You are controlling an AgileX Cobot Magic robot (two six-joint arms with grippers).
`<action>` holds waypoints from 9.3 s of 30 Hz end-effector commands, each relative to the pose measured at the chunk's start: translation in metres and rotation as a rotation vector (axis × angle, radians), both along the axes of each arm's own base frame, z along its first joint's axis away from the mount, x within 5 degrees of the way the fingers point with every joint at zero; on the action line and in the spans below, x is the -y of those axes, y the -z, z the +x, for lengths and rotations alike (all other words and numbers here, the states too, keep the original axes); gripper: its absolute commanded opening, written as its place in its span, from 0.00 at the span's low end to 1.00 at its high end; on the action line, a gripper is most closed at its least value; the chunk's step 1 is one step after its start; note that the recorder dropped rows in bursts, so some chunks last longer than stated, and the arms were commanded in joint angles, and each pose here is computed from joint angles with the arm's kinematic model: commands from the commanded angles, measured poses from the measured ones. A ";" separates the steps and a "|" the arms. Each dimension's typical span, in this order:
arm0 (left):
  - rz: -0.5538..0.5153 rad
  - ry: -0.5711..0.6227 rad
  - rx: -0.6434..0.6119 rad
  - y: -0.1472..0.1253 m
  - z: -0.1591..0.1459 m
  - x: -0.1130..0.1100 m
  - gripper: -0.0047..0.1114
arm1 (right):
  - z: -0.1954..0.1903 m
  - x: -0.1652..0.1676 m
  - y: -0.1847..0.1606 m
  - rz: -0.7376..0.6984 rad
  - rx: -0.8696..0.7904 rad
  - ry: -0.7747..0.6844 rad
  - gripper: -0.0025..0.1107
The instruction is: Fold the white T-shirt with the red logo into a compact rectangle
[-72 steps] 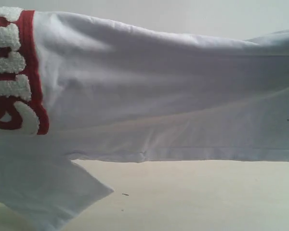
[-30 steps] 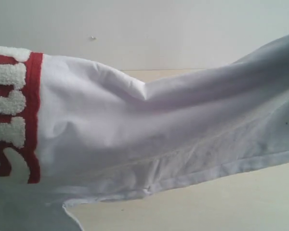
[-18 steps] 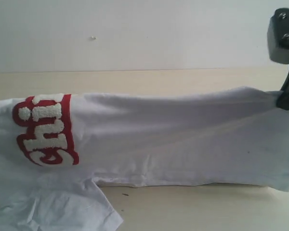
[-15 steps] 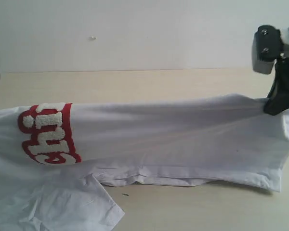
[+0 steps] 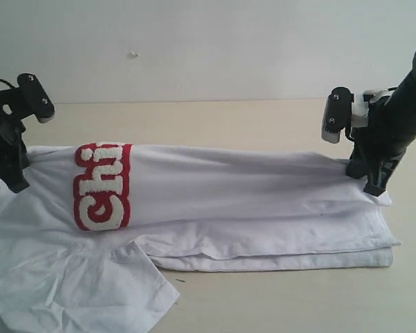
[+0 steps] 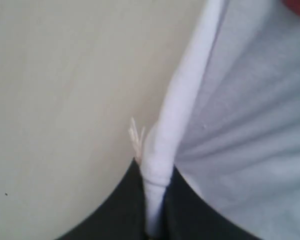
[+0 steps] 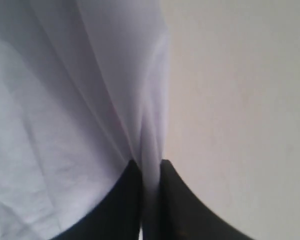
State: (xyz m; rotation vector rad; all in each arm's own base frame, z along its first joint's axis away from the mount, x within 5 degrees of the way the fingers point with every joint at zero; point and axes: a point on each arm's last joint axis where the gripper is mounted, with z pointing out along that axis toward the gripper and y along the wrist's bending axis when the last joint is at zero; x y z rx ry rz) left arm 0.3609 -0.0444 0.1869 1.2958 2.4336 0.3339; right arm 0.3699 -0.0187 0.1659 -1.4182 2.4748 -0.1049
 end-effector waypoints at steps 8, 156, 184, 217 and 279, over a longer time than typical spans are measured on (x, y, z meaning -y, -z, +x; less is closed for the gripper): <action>-0.147 -0.246 0.124 0.032 0.024 -0.007 0.04 | 0.012 0.006 0.018 -0.020 0.055 0.059 0.45; -1.487 -1.400 -0.448 0.066 -0.055 -0.048 0.23 | -0.025 -0.029 0.015 0.388 -0.417 0.153 0.54; -1.289 -0.999 -0.512 0.062 -0.060 -0.026 0.04 | -0.025 -0.031 0.015 0.405 -0.419 0.160 0.54; -1.053 -1.102 -0.216 0.083 -0.032 -0.030 0.04 | -0.026 -0.031 0.015 0.409 -0.426 0.158 0.54; -1.082 -1.019 -0.344 0.097 -0.021 -0.010 0.56 | -0.027 -0.031 0.014 0.413 -0.436 0.155 0.54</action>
